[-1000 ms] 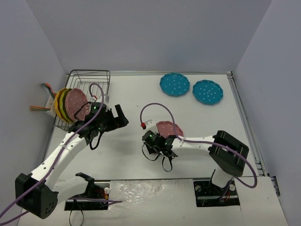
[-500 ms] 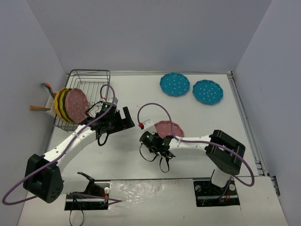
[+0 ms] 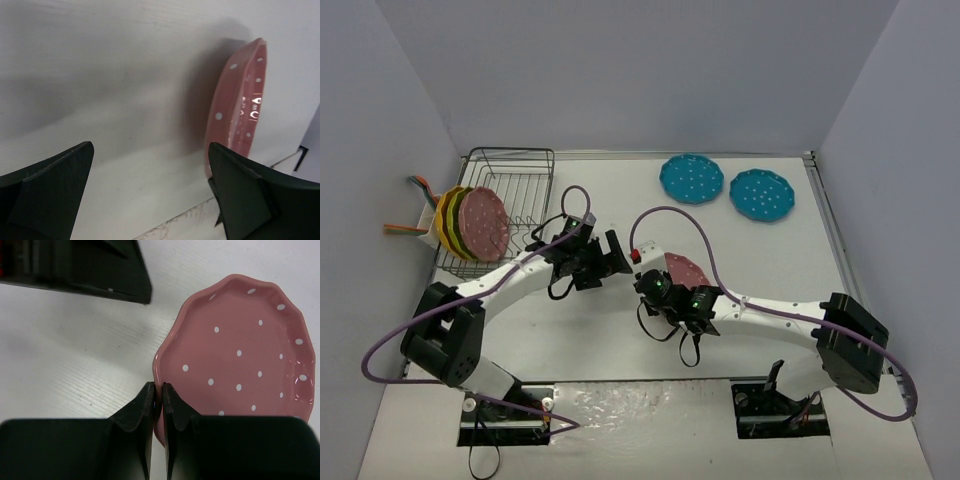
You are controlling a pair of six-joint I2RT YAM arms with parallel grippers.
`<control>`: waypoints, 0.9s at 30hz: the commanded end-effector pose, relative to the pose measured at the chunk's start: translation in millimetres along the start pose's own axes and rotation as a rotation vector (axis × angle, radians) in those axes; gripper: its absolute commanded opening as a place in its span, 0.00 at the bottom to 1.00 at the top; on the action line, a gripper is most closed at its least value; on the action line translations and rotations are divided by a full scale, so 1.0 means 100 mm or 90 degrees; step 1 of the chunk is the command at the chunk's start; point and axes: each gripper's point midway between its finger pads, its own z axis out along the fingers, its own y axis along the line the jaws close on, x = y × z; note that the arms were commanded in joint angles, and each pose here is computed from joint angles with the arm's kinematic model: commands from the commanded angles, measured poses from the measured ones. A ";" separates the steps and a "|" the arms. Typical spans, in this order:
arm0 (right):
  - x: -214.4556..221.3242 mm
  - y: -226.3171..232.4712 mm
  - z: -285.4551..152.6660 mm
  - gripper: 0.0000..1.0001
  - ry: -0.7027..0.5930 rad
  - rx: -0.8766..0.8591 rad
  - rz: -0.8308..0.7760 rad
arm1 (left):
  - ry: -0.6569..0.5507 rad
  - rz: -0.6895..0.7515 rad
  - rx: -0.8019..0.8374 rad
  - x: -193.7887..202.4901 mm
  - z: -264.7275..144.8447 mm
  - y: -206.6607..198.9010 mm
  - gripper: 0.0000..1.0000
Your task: Load the plates into the dish rack
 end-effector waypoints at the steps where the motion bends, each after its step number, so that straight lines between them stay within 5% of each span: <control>1: -0.36 0.05 -0.05 0.00 -0.087 -0.012 0.031 | -0.028 0.003 0.140 -0.23 -0.13 -0.75 0.97; 20: -0.51 -0.07 -0.10 0.00 -0.143 0.004 0.062 | 0.098 -0.063 0.161 0.15 0.38 -0.93 0.95; 23: -0.51 -0.10 -0.13 0.00 -0.151 0.003 0.072 | 0.101 -0.067 0.163 0.16 0.39 -0.96 0.86; 27: -0.52 -0.12 -0.15 0.00 -0.158 0.002 0.079 | 0.101 -0.063 0.169 0.17 0.40 -1.00 0.60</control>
